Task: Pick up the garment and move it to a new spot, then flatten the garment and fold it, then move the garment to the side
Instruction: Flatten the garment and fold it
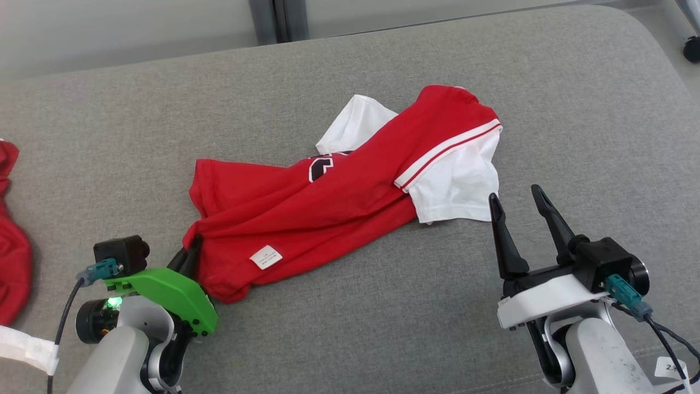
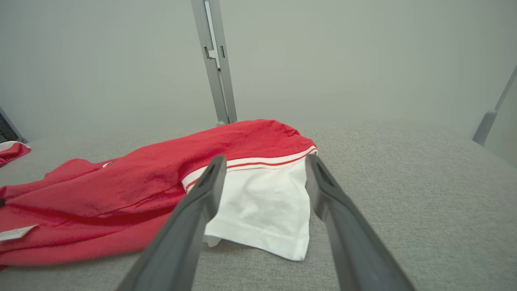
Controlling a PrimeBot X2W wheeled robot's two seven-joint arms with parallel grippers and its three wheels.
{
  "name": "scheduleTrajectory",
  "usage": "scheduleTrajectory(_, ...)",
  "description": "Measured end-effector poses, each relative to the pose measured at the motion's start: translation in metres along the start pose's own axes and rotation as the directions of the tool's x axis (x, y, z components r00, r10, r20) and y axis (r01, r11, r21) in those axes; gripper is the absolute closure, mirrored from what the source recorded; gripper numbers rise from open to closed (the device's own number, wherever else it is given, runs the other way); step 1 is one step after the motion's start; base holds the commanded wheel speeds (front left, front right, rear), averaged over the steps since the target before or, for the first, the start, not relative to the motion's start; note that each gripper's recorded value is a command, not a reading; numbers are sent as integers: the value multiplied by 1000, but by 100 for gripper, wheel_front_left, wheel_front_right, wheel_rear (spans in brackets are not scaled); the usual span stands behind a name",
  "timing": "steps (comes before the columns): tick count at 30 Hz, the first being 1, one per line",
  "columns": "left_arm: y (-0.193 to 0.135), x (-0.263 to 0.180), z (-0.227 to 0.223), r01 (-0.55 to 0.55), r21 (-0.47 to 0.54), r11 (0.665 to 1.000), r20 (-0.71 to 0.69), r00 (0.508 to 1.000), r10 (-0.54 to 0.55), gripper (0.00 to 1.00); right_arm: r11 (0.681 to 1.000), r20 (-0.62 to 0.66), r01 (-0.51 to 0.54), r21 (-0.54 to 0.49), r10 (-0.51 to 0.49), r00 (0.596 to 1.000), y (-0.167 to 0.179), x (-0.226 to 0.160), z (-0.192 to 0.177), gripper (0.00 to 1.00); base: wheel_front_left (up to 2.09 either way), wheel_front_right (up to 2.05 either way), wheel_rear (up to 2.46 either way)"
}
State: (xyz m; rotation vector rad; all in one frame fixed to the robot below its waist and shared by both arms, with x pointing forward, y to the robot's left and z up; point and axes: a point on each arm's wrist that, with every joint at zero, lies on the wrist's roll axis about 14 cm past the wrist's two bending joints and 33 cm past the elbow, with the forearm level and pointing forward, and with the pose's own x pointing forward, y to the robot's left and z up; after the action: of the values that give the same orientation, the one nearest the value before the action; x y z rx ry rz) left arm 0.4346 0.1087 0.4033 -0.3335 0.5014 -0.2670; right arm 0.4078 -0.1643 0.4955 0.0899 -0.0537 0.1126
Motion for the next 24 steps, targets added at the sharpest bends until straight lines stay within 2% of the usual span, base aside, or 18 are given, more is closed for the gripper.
scheduleTrajectory(3, 9, 8, -5, -24, 39, 999, -23, 999, 25, 100, 1000, -8, 17, -3, -17, 1000, -6, -2, -3, 0, 0, 0, 0)
scheduleTrajectory(7, 13, 12, -5, -32, 43, 999, -13, 999, 33, 100, 1000, -11, 31, -4, -31, 999, -10, -2, -4, 0, 0, 0, 0)
scheduleTrajectory(8, 12, 12, -3, -29, 42, 999, -2, 1000, 29, 71, 999, -11, 33, -4, -33, 999, -11, -2, -3, 0, 0, 0, 0)
scheduleTrajectory(9, 12, 12, 0, -28, 46, 999, 13, 1000, 28, 30, 999, -10, 33, -3, -33, 999, -11, -2, -3, 0, 0, 0, 0)
scheduleTrajectory(10, 12, 10, 3, -27, 44, 999, 31, 999, 25, 0, 999, -9, 32, -2, -32, 999, -11, -2, -3, 0, 0, 0, 0)
scheduleTrajectory(16, 0, -4, 34, -10, 24, 1000, 194, 981, 5, 0, 1000, 15, 20, 3, -20, 1000, -6, 0, 5, 0, 0, 0, 0)
scheduleTrajectory(24, 1, -52, 66, -54, 24, 998, 423, 905, 39, 0, 1000, 73, 26, 2, -26, 997, -6, -7, 27, 0, 0, 0, 0)
